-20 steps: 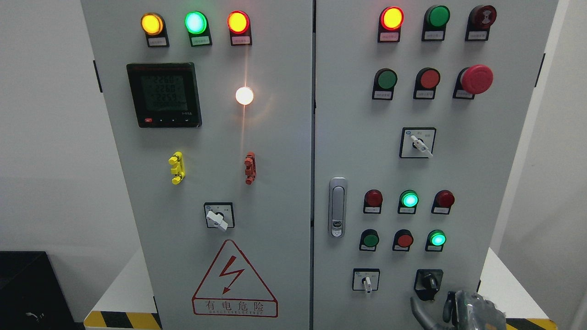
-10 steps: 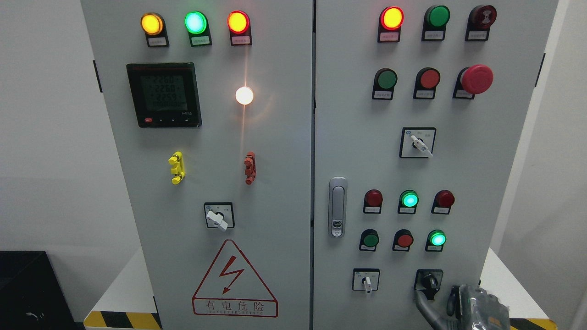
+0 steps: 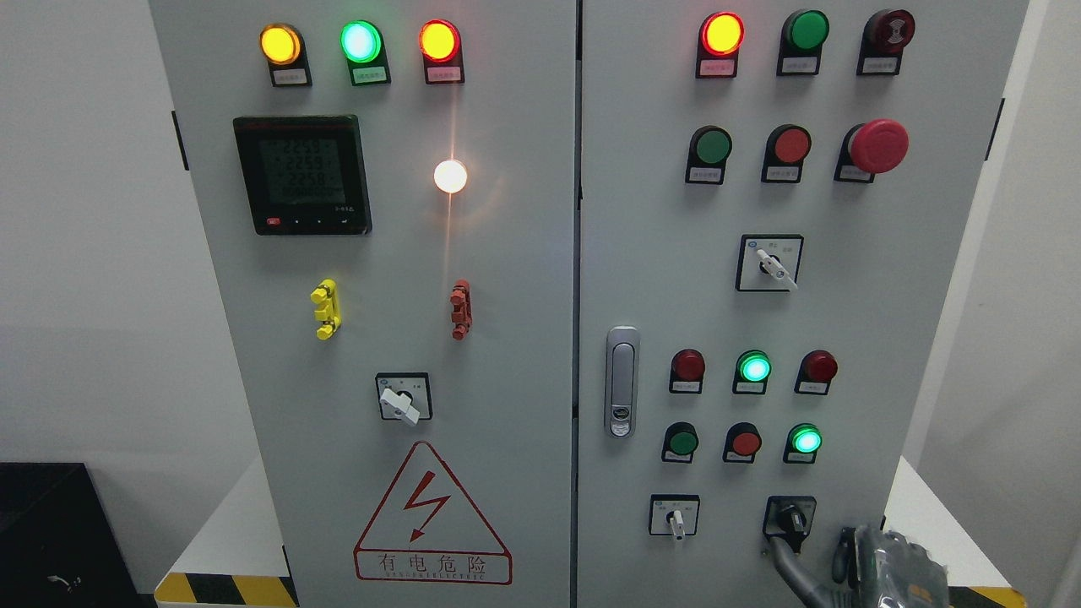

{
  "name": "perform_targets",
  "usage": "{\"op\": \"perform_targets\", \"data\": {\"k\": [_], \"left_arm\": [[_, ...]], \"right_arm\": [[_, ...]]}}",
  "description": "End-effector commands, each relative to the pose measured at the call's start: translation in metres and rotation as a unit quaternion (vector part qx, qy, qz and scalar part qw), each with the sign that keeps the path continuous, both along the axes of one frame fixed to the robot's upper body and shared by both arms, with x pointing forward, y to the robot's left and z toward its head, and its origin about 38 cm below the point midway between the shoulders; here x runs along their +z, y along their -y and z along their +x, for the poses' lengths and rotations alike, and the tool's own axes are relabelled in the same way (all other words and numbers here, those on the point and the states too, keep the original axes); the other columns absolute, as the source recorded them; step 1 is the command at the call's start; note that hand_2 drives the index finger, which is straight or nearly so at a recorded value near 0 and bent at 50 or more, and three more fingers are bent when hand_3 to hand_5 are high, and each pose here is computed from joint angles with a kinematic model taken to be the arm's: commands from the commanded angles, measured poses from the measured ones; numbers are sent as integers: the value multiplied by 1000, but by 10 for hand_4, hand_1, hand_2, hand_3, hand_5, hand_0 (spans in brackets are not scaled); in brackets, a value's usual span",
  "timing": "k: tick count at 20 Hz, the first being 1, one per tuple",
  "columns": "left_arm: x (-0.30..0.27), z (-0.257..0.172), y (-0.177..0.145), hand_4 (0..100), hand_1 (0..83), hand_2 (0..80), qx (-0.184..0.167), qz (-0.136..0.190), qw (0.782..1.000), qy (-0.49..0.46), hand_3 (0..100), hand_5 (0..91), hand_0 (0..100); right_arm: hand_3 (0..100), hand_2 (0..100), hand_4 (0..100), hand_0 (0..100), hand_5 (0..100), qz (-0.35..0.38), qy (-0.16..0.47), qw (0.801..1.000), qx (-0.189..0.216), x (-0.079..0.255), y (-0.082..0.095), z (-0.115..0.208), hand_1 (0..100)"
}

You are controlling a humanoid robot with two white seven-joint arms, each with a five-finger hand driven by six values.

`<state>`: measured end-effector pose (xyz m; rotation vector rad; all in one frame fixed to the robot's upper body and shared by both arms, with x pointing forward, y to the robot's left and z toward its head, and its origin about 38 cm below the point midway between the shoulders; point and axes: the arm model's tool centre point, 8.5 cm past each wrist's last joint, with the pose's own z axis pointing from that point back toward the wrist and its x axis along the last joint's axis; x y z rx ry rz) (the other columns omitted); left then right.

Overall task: Flip black knob to close circuit
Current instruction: 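Grip the black knob with the right hand and twist it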

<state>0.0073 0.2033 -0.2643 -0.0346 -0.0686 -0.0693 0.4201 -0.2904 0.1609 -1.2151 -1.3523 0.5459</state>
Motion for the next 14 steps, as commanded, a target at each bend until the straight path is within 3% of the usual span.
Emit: {"op": "perform_targets", "data": {"k": [1,14], "left_arm": [[0,-6,1,0,556,0,1,-2,1000,1,0,0,120],[0,-6,1,0,556,0,1,-2,1000,1,0,0,120]], "right_arm": [[1000,866,878,0,950,1,-6,1000,-17,-4,14,-1,123],[1000,864,876,0,949,5,-3,1000,-22,1,22,1,119]]}}
